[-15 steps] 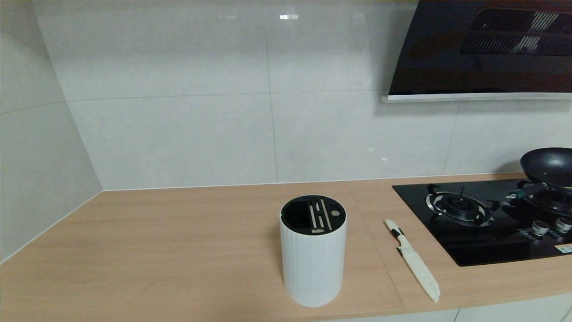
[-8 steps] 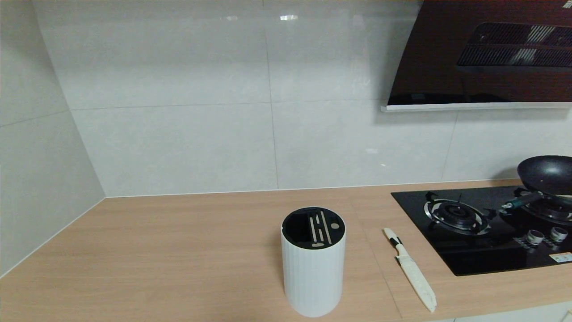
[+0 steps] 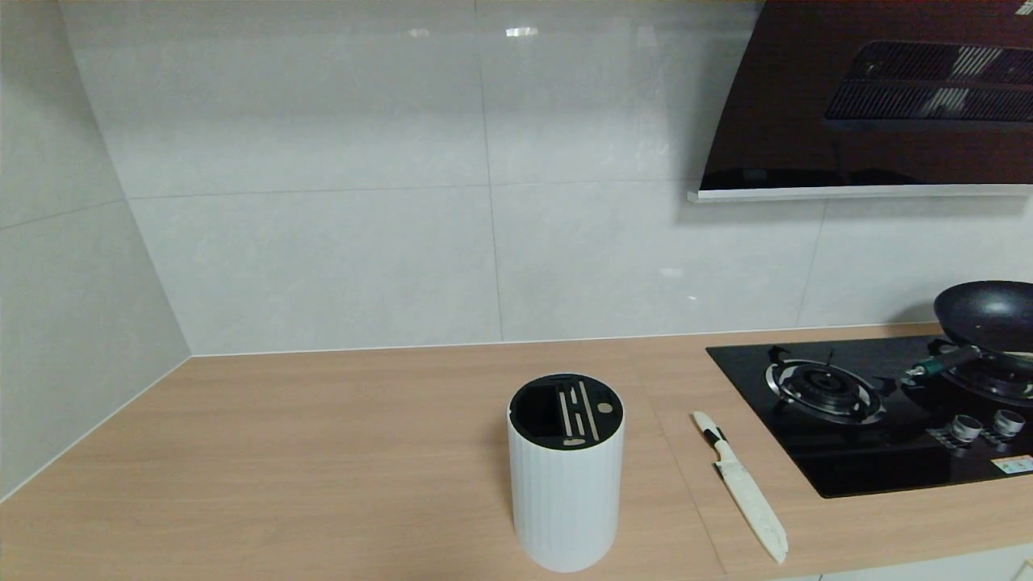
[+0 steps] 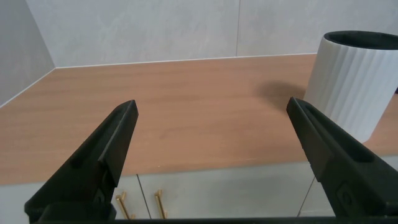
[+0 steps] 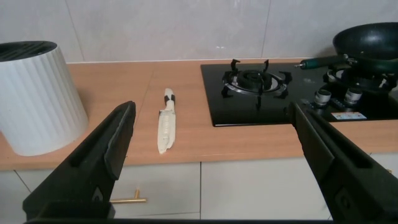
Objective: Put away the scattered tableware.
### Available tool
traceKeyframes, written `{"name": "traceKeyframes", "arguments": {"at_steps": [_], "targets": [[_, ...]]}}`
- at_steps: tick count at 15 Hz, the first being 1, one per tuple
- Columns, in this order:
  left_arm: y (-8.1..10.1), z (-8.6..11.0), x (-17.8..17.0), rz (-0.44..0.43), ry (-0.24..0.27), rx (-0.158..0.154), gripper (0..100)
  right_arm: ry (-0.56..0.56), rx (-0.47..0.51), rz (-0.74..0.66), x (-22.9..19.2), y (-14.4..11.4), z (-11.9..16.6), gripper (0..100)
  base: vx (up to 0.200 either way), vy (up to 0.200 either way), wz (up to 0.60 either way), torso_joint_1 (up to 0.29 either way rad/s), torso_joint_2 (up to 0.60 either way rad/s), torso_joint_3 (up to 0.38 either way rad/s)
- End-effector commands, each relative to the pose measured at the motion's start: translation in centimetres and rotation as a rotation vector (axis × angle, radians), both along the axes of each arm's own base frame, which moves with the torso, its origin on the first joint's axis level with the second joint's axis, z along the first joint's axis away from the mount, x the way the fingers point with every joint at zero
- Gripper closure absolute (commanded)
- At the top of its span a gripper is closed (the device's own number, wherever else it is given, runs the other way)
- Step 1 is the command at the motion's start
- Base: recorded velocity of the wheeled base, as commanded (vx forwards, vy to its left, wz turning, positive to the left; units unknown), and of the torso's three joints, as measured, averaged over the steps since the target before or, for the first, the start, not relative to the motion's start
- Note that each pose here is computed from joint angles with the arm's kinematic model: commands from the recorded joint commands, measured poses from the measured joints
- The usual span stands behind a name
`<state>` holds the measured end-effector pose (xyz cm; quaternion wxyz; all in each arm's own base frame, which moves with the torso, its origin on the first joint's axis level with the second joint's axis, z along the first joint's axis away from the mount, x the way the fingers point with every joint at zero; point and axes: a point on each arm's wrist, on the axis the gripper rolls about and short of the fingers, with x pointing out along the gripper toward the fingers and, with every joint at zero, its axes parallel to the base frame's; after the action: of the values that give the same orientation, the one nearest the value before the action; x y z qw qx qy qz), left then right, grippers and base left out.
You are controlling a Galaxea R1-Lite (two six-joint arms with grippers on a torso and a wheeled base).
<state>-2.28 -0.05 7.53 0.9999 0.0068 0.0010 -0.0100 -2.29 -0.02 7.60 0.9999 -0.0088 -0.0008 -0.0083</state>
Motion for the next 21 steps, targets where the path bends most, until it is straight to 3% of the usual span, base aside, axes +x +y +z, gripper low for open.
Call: {"name": "traceKeyframes", "arguments": {"at_steps": [1,6,8,9,11,14,15,19,21], "targets": [[0.0,0.0,0.0,0.0,-0.001,0.0,0,0.003,0.001,0.0,0.0,0.0,0.0,0,0.0,0.0,0.0,0.0,0.0,0.0],[0.0,0.0,0.0,0.0,-0.001,0.0,0,-0.001,-0.005,-0.005,0.0,0.0,0.1,0,0.0,0.0,0.0,0.0,0.0,0.0],[0.0,0.0,0.0,0.0,-0.001,0.0,0,-0.089,0.011,0.025,-0.8,0.0,3.4,0,0.0,0.0,0.0,0.0,0.0,0.0],[0.0,0.0,0.0,0.0,-0.001,0.0,0,-0.082,0.031,0.073,-0.7,0.0,5.0,0,0.0,0.0,0.0,0.0,0.0,0.0],[0.0,0.0,0.0,0.0,-0.001,0.0,0,-0.001,0.031,0.13,0.4,0.0,5.8,0,0.0,0.0,0.0,0.0,0.0,0.0],[0.0,0.0,0.0,0.0,-0.001,-0.001,0,0.291,0.034,0.154,5.9,0.4,8.2,0,0.0,0.0,0.0,0.0,0.0,0.0],[0.0,0.0,0.0,0.0,-0.001,-0.001,0,0.343,0.035,0.156,7.2,0.5,8.5,0,0.0,0.0,0.0,0.0,0.0,0.0],[0.0,0.0,0.0,0.0,-0.001,-0.001,0,0.626,0.016,0.183,15.3,1.4,6.1,0,0.0,0.0,0.0,0.0,0.0,0.0],[0.0,0.0,0.0,0.0,-0.001,-0.001,0,0.703,0.009,0.194,18.3,1.9,4.4,0,0.0,0.0,0.0,0.0,0.0,0.0]]}}
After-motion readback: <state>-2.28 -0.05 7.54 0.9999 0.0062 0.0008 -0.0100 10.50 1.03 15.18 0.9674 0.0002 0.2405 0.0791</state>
